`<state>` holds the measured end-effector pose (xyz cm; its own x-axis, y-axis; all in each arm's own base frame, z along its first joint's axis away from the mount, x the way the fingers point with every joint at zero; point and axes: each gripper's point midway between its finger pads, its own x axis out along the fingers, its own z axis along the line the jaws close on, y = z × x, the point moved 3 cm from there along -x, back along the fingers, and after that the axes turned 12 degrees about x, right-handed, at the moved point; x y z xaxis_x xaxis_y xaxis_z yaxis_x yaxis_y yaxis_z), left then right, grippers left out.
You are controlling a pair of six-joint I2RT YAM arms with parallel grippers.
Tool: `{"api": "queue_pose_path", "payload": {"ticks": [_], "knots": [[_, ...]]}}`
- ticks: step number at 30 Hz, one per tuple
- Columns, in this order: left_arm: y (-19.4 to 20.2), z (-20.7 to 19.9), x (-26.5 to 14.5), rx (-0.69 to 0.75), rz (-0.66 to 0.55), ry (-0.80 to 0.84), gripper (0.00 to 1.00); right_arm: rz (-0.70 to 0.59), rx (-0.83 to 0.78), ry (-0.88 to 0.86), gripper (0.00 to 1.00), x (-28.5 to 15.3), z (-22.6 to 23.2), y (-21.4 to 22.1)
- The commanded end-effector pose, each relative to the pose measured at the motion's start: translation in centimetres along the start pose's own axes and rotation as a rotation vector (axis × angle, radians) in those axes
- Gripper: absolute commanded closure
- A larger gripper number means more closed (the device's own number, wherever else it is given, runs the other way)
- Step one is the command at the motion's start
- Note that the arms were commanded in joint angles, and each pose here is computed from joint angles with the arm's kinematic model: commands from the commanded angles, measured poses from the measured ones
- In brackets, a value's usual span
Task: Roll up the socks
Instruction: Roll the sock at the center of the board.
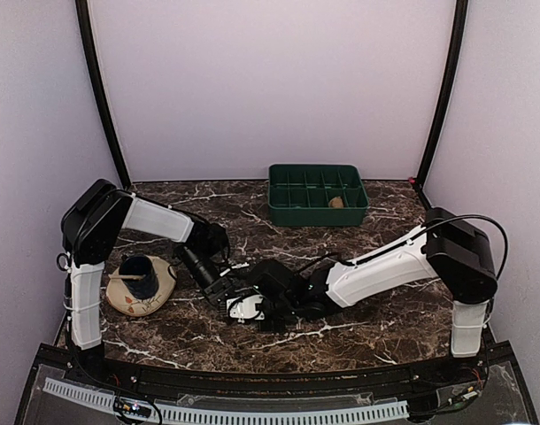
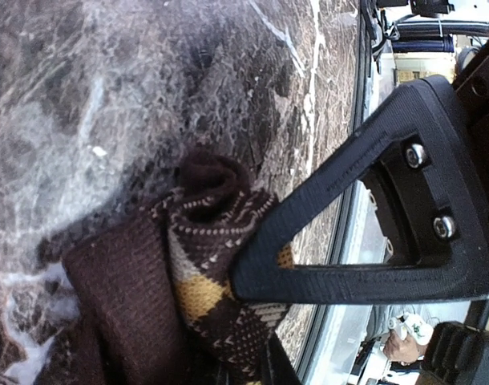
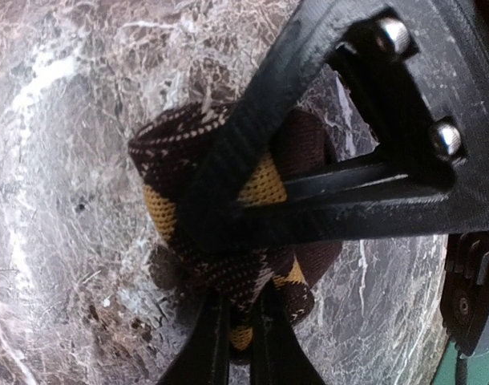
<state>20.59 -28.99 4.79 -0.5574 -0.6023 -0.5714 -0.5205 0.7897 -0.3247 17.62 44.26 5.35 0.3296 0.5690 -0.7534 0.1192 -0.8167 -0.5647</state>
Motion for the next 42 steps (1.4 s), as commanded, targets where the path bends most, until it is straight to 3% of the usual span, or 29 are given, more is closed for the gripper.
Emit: {"api": "queue_pose_path", "payload": {"ticks": [1,8,26,33,42], "knots": [[0.2,0.7,-0.5,-0.004,0.033,-0.088,0.92,0.122,0.05,-0.059,1.0,1.2,0.3,3.1],[-0.2,0.6,-1.6,0.004,0.008,-0.195,0.78,0.172,0.112,-0.09,1.0,1.2,0.3,3.8],[-0.7,-2.9,-5.4,0.035,-0.198,-0.307,0.71,0.261,0.249,-0.185,1.0,1.6,0.8,2.2],[0.7,-0.9,-7.2,-0.082,-0.239,-0.566,0.7,0.297,0.296,-0.233,1.0,1.5,1.0,1.3],[2.0,-0.3,-9.7,-0.15,-0.343,-0.786,0.7,0.331,0.402,-0.326,1.0,1.0,0.7,0.5]]}}
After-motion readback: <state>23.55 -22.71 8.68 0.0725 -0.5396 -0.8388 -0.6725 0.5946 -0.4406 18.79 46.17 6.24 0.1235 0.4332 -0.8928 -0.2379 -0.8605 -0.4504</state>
